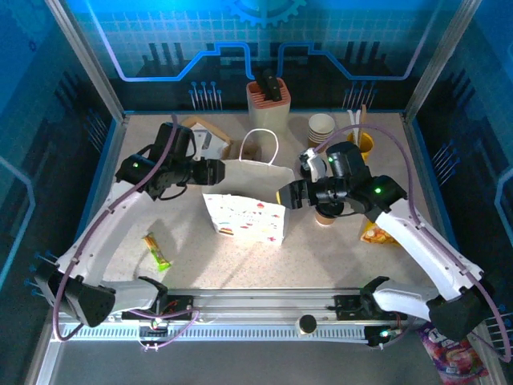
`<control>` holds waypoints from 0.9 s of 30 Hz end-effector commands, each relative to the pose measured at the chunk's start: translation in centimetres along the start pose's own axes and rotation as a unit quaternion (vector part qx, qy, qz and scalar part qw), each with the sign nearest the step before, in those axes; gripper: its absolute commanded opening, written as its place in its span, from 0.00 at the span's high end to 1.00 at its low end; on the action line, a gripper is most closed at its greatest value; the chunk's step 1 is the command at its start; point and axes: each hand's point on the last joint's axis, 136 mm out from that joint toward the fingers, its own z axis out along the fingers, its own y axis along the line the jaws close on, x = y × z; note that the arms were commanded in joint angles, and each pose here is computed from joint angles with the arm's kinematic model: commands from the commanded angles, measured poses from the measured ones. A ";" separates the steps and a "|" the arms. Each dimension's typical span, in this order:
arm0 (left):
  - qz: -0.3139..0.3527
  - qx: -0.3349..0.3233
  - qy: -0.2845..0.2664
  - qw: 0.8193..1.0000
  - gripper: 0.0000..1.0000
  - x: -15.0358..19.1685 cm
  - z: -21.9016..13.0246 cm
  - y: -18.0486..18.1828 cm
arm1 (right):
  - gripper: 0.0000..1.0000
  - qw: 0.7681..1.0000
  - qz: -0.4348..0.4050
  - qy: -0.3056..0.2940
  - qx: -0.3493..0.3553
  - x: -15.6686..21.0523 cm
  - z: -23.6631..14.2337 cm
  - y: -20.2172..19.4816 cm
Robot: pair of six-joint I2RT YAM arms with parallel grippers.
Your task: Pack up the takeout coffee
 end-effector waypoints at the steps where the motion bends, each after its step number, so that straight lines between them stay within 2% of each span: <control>1: 0.021 -0.024 0.022 0.999 0.52 1.0 -0.9 0.9 | 0.19 1.000 -0.013 -0.008 0.024 -0.6 -1.1 -0.9; 6: 0.028 -0.011 0.039 0.999 0.70 0.9 -0.5 0.4 | 0.19 0.999 -0.014 -0.012 0.037 -1.2 -1.3 -1.7; 13: 0.051 -0.020 0.041 0.998 0.80 0.0 0.1 0.6 | 0.19 0.997 -0.020 -0.025 0.077 -1.8 -2.3 -3.5; 17: 0.066 -0.023 0.044 0.997 0.91 -0.7 0.8 0.6 | 0.19 0.995 -0.025 -0.029 0.090 -2.3 -2.5 -4.1; 27: 0.114 -0.064 0.053 0.990 0.96 -2.3 2.1 1.7 | 0.17 0.977 -0.033 -0.016 0.209 -2.4 -3.9 -9.1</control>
